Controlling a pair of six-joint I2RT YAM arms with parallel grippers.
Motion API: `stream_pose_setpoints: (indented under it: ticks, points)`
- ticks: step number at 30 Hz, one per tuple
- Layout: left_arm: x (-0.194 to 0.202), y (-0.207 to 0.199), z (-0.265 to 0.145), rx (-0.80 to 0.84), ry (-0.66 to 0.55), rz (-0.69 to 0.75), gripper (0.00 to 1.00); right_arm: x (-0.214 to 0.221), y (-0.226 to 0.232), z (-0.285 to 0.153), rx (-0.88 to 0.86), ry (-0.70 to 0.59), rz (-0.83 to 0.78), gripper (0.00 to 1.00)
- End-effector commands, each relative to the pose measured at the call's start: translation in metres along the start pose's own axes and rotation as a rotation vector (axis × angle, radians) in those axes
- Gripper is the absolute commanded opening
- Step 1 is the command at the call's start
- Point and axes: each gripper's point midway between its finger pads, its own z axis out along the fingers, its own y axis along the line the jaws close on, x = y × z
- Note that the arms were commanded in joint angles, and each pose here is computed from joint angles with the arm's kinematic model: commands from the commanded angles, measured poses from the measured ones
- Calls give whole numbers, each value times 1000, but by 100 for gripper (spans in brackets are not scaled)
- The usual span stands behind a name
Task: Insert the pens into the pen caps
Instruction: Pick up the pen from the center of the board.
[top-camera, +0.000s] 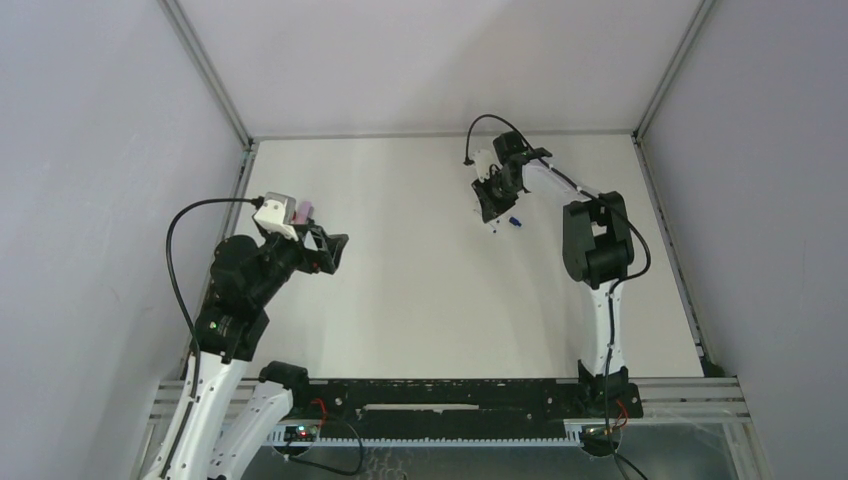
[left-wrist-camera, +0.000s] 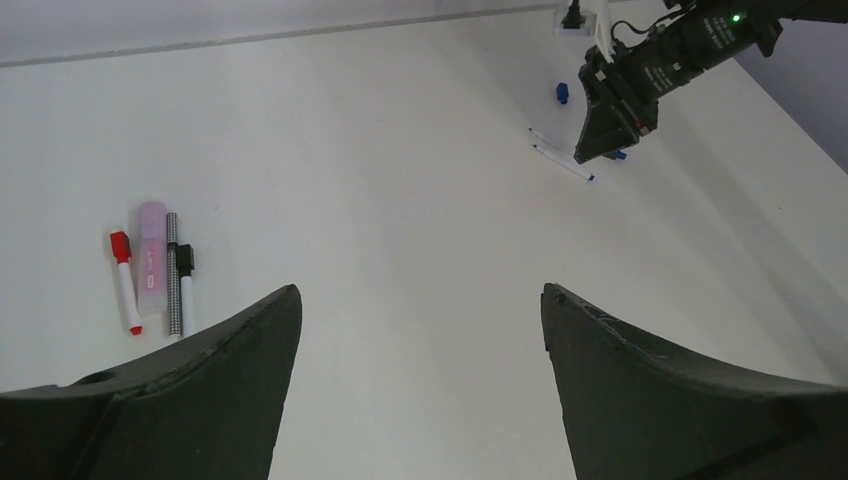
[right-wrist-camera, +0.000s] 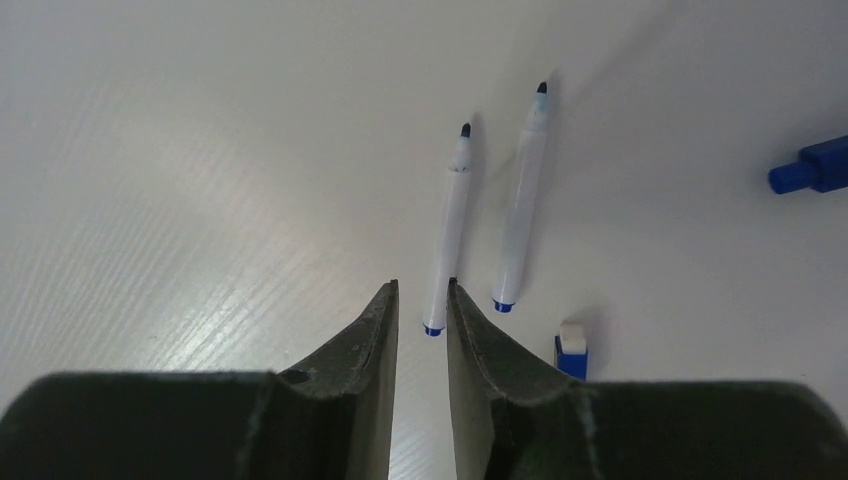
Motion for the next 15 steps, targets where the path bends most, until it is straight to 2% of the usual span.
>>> stream_pose_setpoints:
  ticks: [1, 15]
  points:
    - [4, 4, 2, -12, 6, 8, 92, -2, -2, 1, 23, 22, 11, 30]
    - [4, 3, 3, -5, 9, 5, 92, 12, -7, 16, 44, 80, 17, 30]
